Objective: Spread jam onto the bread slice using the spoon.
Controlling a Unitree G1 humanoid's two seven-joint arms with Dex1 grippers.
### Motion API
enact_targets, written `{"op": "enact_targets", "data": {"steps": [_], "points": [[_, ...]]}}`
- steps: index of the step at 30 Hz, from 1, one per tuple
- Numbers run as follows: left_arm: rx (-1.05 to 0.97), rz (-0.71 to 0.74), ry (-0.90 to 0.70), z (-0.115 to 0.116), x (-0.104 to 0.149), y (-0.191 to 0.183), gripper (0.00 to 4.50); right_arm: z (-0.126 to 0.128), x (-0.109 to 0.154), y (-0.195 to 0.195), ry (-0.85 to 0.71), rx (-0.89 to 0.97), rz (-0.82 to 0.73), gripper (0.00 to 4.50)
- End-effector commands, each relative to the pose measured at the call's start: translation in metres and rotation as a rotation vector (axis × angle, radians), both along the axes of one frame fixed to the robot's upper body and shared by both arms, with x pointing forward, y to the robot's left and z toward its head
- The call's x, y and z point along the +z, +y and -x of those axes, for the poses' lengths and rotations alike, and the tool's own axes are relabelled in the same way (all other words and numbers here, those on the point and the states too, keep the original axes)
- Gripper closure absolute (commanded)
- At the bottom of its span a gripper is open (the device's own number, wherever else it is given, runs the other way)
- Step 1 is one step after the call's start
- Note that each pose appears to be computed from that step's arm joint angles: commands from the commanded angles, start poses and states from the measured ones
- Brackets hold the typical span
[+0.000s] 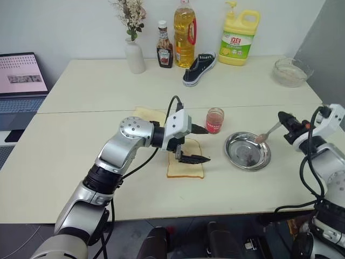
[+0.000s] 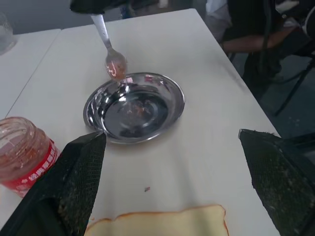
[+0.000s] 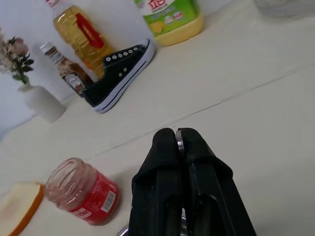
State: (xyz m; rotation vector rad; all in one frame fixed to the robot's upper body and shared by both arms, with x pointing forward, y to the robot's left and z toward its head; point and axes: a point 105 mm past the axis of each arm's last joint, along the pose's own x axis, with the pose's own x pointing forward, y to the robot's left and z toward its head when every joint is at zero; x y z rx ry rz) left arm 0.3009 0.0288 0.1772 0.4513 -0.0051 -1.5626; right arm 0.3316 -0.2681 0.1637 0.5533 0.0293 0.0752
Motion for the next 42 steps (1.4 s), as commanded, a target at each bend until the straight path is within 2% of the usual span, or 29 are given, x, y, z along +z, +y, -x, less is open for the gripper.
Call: {"op": "enact_targets", "data": {"steps": [1, 4, 8, 19, 23, 32, 33, 39, 41, 42], "points": [[-0.023, 0.004, -0.027, 0.001, 0.006, -0.003, 0.00, 0.000, 0.010, -0.005, -0.072, -0.016, -0.056, 4.48], [-0.033, -0.002, -0.019, 0.002, 0.004, -0.001, 0.00, -0.003, -0.002, -0.004, -0.058, 0.015, -0.139, 4.48], [-0.047, -0.009, -0.017, 0.005, 0.003, 0.000, 0.00, -0.005, -0.020, -0.009, -0.013, 0.009, -0.148, 4.48], [-0.057, -0.015, -0.011, 0.008, 0.003, 0.001, 0.00, -0.012, -0.033, -0.020, -0.007, 0.022, -0.246, 4.48], [-0.058, -0.020, -0.009, 0.010, 0.002, 0.003, 0.00, -0.013, -0.033, -0.024, -0.010, 0.017, -0.267, 3.45], [-0.054, -0.020, -0.013, 0.008, 0.003, 0.003, 0.00, -0.011, -0.023, -0.032, -0.033, 0.000, -0.275, 0.25], [-0.055, -0.020, -0.013, 0.008, 0.003, 0.003, 0.00, -0.011, -0.022, -0.033, -0.038, -0.002, -0.276, 0.01], [-0.024, -0.031, -0.021, 0.002, 0.007, 0.014, 0.00, -0.007, -0.002, -0.043, -0.063, -0.007, -0.212, 0.01], [0.020, -0.064, -0.021, -0.006, 0.006, 0.027, 0.00, -0.004, 0.006, -0.041, -0.041, 0.019, -0.094, 0.01], [0.042, -0.090, -0.023, -0.009, 0.004, 0.035, 0.00, -0.002, 0.008, -0.036, -0.010, 0.050, 0.014, 0.01]]}}
